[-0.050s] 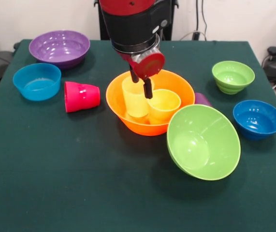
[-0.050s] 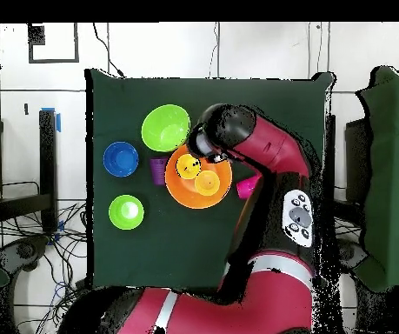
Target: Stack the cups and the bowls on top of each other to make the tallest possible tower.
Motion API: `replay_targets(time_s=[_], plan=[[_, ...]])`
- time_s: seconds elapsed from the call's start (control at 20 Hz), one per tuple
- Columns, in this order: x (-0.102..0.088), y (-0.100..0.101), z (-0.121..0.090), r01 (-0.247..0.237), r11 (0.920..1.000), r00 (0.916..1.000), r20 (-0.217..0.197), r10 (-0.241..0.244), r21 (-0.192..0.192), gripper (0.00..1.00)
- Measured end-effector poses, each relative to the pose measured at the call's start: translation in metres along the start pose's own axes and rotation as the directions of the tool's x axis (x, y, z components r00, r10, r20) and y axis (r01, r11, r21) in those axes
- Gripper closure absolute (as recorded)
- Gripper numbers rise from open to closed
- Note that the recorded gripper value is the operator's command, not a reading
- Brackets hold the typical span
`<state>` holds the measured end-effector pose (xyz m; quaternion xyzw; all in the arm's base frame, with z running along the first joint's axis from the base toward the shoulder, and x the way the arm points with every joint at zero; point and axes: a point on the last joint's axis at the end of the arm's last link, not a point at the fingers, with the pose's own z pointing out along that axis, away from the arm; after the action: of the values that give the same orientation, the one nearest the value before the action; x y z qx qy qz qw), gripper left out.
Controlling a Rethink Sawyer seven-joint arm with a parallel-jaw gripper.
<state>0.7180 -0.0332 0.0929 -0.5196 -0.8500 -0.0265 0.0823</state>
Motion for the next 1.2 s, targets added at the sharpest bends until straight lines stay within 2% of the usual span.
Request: replay_targets(time_s=[0.35,0.6,0.8,1.2], plan=[[-0.017,0.039,-0.030,0.028,0.9996,0.9991,0.032,-0.028,-0.007,0.00],[-0.028,0.065,-0.043,0.012,0.9994,0.9986,0.052,-0.010,-0.032,0.00],[-0.031,0.080,-0.044,-0.013,0.9979,0.9984,0.054,0.016,-0.063,0.00],[-0.027,0.098,-0.029,-0.042,0.9952,0.9986,0.030,0.045,-0.088,0.00]])
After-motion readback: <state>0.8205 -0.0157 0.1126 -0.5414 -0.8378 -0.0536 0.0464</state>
